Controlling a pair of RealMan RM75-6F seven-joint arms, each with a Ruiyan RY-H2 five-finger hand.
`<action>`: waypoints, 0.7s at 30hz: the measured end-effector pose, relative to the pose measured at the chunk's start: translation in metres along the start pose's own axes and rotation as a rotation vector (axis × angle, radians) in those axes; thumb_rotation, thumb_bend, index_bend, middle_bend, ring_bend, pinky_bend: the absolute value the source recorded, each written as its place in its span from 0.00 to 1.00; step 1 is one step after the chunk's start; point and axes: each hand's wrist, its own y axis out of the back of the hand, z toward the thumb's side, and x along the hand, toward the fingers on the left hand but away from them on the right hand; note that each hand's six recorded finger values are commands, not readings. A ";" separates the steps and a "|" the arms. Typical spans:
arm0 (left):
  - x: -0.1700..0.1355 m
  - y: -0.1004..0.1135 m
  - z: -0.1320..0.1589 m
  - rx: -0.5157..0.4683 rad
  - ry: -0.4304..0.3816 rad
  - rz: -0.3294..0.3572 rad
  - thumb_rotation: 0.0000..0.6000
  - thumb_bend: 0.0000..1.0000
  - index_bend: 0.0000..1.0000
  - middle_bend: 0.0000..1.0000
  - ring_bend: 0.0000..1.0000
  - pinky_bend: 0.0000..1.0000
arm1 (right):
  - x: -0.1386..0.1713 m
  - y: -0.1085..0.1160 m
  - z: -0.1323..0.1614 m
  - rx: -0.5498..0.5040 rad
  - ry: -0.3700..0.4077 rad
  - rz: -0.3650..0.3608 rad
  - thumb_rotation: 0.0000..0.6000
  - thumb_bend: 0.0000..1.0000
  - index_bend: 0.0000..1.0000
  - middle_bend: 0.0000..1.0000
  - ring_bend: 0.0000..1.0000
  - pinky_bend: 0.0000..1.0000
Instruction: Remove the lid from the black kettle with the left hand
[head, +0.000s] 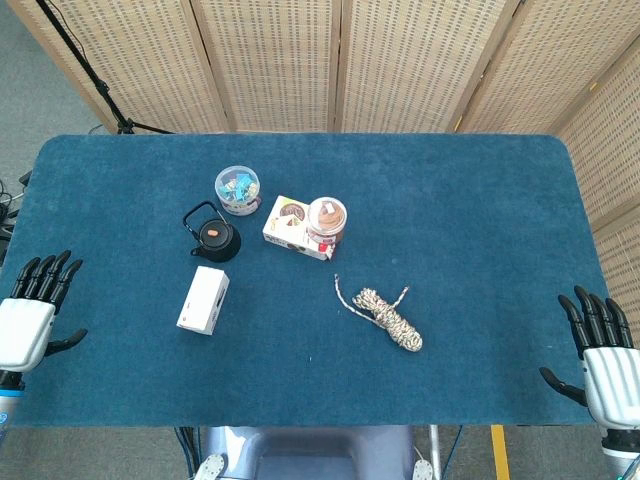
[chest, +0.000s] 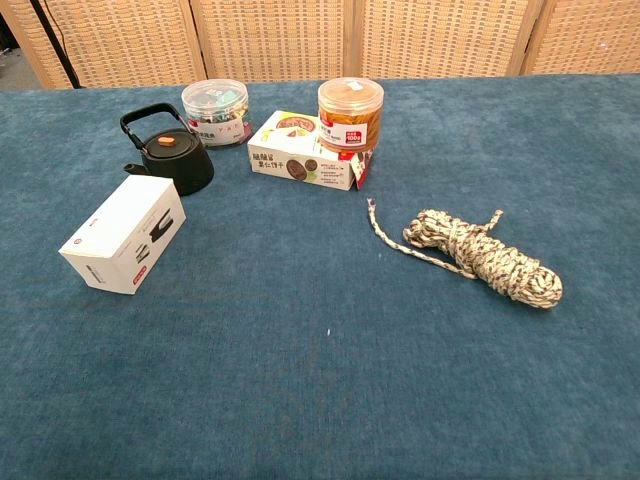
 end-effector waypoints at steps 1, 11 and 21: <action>0.000 0.000 -0.001 0.000 0.003 -0.001 1.00 0.00 0.00 0.00 0.00 0.00 | 0.000 0.000 0.000 -0.001 0.000 0.000 1.00 0.00 0.00 0.00 0.00 0.00; -0.001 -0.001 -0.003 -0.006 0.012 -0.012 1.00 0.00 0.00 0.00 0.00 0.00 | 0.000 0.001 0.000 -0.007 0.001 0.000 1.00 0.00 0.00 0.00 0.00 0.00; 0.006 -0.005 0.002 -0.028 0.001 -0.032 1.00 0.00 0.00 0.00 0.00 0.00 | -0.001 0.003 -0.003 -0.015 -0.015 -0.006 1.00 0.00 0.00 0.00 0.00 0.00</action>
